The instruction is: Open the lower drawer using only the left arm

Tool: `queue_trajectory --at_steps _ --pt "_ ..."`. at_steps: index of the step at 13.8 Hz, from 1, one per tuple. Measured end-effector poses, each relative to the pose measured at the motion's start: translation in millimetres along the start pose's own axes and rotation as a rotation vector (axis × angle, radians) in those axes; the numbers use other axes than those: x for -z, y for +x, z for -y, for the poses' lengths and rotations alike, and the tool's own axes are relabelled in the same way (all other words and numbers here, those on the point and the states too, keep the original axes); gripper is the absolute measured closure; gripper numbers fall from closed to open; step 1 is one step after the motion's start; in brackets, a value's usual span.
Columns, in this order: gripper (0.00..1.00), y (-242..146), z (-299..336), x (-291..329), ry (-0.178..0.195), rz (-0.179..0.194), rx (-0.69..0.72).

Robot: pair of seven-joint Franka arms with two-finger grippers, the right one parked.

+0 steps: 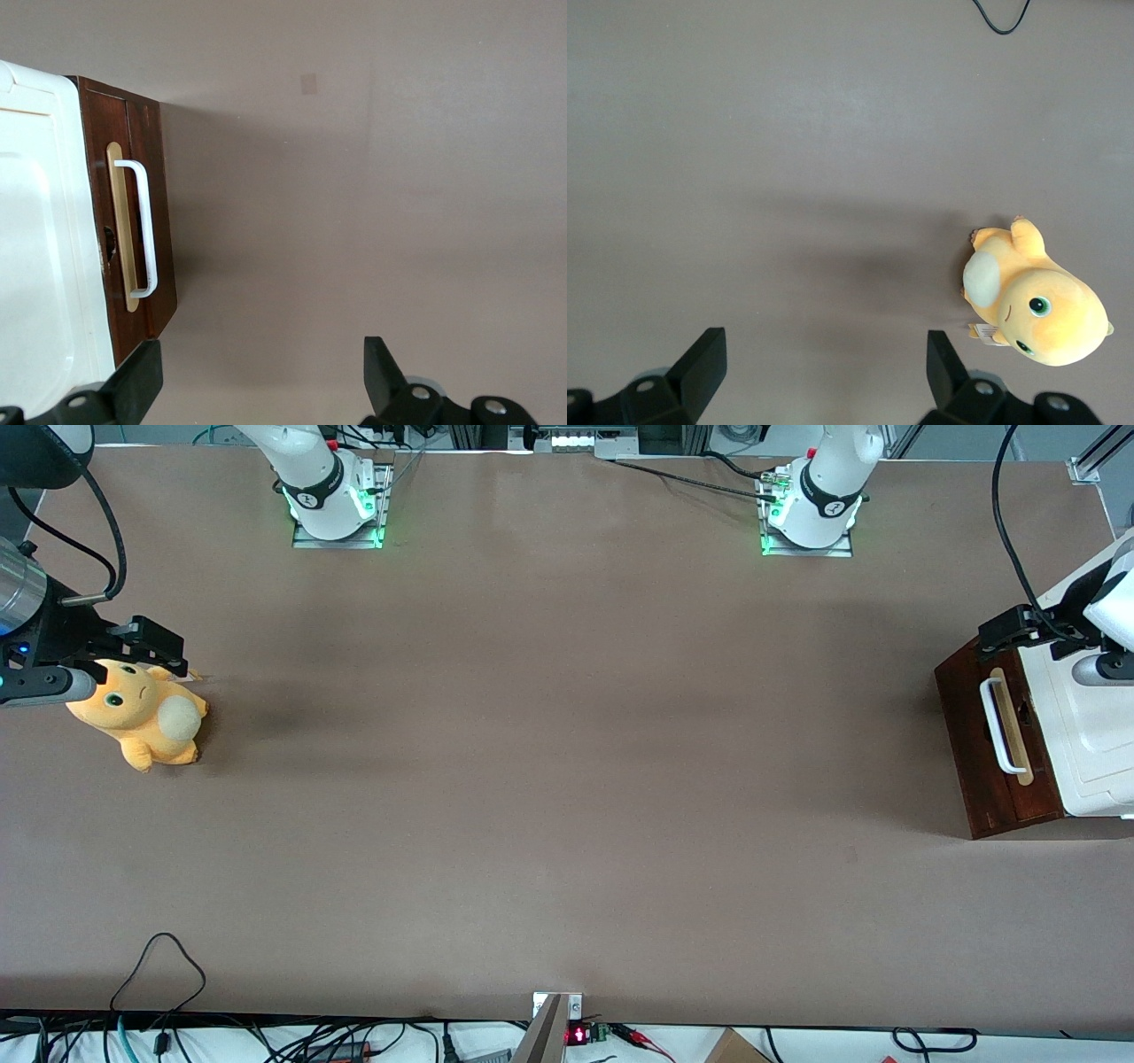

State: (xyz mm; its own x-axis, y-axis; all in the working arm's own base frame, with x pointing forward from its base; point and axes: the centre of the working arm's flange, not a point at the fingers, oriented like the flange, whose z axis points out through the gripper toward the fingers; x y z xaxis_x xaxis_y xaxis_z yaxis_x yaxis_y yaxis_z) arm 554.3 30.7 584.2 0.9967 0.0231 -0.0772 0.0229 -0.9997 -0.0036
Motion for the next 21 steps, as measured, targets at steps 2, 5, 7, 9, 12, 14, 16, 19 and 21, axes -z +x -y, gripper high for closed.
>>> queue_trajectory --at_steps 2,5,7,9,12,14,16,19,21 --pt "0.00 0.2 -1.7 4.4 0.000 -0.009 -0.003" --pt "0.00 0.4 -3.1 12.6 0.001 -0.025 -0.006" --pt "0.00 0.2 -3.3 13.9 0.001 -0.025 -0.006" --pt "0.00 -1.1 -3.4 12.7 0.001 -0.012 -0.006" --pt "0.00 -2.8 -3.4 9.9 0.000 0.010 -0.006" --pt "0.00 -2.0 -3.9 8.2 0.000 0.015 -0.007" --pt "0.00 -1.2 -5.5 5.9 0.000 0.021 -0.010" --pt "0.00 0.6 -5.6 0.1 0.000 0.038 -0.004" --pt "0.00 3.5 -4.2 -5.7 0.036 0.051 -0.003"
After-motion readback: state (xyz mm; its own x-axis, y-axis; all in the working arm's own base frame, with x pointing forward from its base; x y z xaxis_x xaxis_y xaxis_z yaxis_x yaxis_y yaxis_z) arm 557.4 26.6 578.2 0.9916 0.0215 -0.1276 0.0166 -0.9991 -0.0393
